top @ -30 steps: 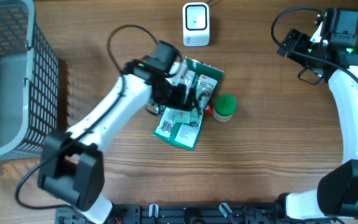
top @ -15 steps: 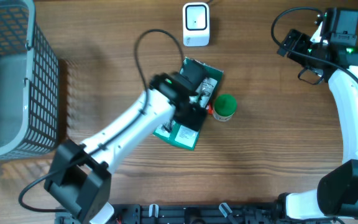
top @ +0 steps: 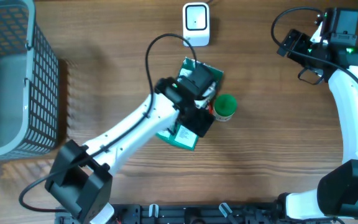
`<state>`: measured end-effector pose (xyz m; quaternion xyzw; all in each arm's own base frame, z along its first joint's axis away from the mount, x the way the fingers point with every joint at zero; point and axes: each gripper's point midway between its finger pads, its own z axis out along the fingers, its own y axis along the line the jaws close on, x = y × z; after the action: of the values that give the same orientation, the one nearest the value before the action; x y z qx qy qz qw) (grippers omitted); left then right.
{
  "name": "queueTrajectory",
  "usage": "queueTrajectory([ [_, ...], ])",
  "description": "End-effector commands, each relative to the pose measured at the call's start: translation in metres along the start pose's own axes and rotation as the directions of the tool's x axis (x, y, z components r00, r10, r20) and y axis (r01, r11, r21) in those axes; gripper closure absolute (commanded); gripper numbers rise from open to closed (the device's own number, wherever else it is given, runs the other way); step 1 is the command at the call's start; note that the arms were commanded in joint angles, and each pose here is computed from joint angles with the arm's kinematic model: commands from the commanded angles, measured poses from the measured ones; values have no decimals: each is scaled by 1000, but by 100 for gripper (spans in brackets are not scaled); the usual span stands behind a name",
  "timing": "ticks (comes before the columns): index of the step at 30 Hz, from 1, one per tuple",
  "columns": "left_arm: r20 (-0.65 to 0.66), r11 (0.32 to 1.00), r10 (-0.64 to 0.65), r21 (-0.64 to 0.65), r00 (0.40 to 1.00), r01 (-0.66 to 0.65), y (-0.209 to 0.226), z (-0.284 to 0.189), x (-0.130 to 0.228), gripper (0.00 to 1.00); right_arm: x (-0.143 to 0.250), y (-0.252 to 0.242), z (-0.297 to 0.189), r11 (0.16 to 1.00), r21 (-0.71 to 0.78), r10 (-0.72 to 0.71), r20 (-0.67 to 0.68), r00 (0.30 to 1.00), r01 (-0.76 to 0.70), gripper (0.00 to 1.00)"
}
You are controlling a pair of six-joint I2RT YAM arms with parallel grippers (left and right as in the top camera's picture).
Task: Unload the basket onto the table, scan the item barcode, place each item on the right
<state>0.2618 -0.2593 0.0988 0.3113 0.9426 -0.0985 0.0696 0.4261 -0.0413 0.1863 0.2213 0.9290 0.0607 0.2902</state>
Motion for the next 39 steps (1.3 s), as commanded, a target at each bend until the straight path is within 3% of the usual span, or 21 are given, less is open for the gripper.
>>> queueTrajectory([
  [1,54,909,74,408,996,-90,-38,-25,-3,0,-8,-1,3,999,6,46,31,998,-46,0],
  [7,112,754,-93,657,989,-4,-25,-62,-21,0,-21,4,2,976,-30,218,77,973,-217,1],
  [11,163,585,-184,810,969,-25,-21,-99,-34,0,-23,10,2,958,-67,282,70,957,-278,0],
  [12,178,541,-206,840,962,-40,-19,-109,-37,0,-15,21,1,945,-121,306,10,952,-303,0],
  [14,205,468,-242,881,948,-71,-13,-126,-41,0,-6,60,-7,912,-320,235,-102,967,-256,0],
  [15,216,452,-253,888,943,-82,-10,-131,-43,0,-2,86,-19,869,-465,122,-126,984,-168,1],
  [17,237,426,-264,898,935,-107,-7,-138,-45,0,16,132,-53,688,-725,-104,-127,986,-20,0],
  [19,266,380,-264,912,927,-154,-9,-149,-47,0,36,144,-65,622,-783,-180,-158,971,-12,0],
  [22,333,299,-260,920,906,-252,-10,-169,-51,0,56,137,-54,699,-714,-176,-242,954,-52,0],
  [26,345,297,-265,918,900,-264,-5,-172,-57,0,73,140,-54,728,-679,-172,-317,933,-96,0],
  [33,349,298,-265,916,899,-268,-4,-173,-58,0,92,186,-94,516,-848,-308,-314,898,-119,0],
  [39,384,310,-256,902,887,-301,-2,-174,-60,0,117,215,-106,488,-861,-365,-348,863,-141,0],
])
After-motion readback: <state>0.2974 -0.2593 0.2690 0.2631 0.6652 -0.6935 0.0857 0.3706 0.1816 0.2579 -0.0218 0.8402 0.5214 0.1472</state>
